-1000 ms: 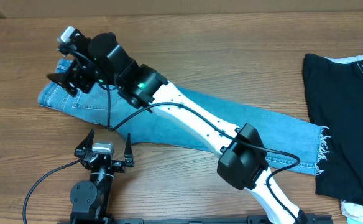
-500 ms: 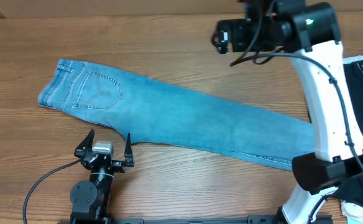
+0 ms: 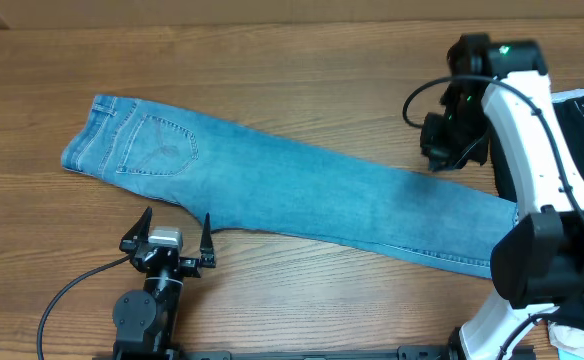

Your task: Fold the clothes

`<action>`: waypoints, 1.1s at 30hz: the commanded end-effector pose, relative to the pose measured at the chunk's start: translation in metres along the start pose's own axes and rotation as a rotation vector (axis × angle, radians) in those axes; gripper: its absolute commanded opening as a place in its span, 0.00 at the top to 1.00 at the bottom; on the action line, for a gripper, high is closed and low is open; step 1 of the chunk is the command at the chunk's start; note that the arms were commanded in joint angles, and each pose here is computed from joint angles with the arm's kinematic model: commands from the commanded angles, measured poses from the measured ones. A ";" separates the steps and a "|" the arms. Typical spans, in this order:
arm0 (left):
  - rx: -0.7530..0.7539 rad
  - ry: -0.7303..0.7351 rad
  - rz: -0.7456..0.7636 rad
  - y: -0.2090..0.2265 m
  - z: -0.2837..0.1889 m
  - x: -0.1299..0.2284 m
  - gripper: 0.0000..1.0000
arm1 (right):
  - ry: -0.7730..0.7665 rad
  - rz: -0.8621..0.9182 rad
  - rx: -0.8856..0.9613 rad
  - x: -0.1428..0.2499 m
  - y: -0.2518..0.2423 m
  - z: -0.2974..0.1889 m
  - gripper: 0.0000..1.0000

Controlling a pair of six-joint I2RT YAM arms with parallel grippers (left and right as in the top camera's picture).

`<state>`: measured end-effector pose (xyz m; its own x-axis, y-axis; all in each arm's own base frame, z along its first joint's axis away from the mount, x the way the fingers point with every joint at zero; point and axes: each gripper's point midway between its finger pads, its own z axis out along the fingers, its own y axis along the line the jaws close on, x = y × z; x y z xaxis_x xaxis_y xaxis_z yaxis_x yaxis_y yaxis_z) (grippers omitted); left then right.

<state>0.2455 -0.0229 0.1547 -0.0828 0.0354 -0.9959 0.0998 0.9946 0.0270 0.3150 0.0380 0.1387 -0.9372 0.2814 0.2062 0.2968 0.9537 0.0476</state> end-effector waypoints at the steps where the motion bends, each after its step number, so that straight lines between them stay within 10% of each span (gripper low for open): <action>1: -0.001 -0.003 -0.009 0.001 0.000 0.000 0.00 | 0.037 0.072 0.029 0.004 -0.011 0.049 0.96; 23: -0.001 -0.003 -0.009 0.001 0.000 0.000 0.00 | -0.156 0.147 -0.080 -0.048 -0.007 0.206 0.96; 33: -0.001 -0.003 -0.009 0.001 0.000 0.000 0.00 | -0.615 0.083 -0.268 -0.156 0.034 0.155 0.96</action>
<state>0.2455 -0.0230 0.1548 -0.0824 0.0353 -0.9960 0.1002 0.9946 0.0270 0.4605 0.0586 -0.0004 -0.8038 0.4386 -0.4020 0.2705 0.8712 0.4098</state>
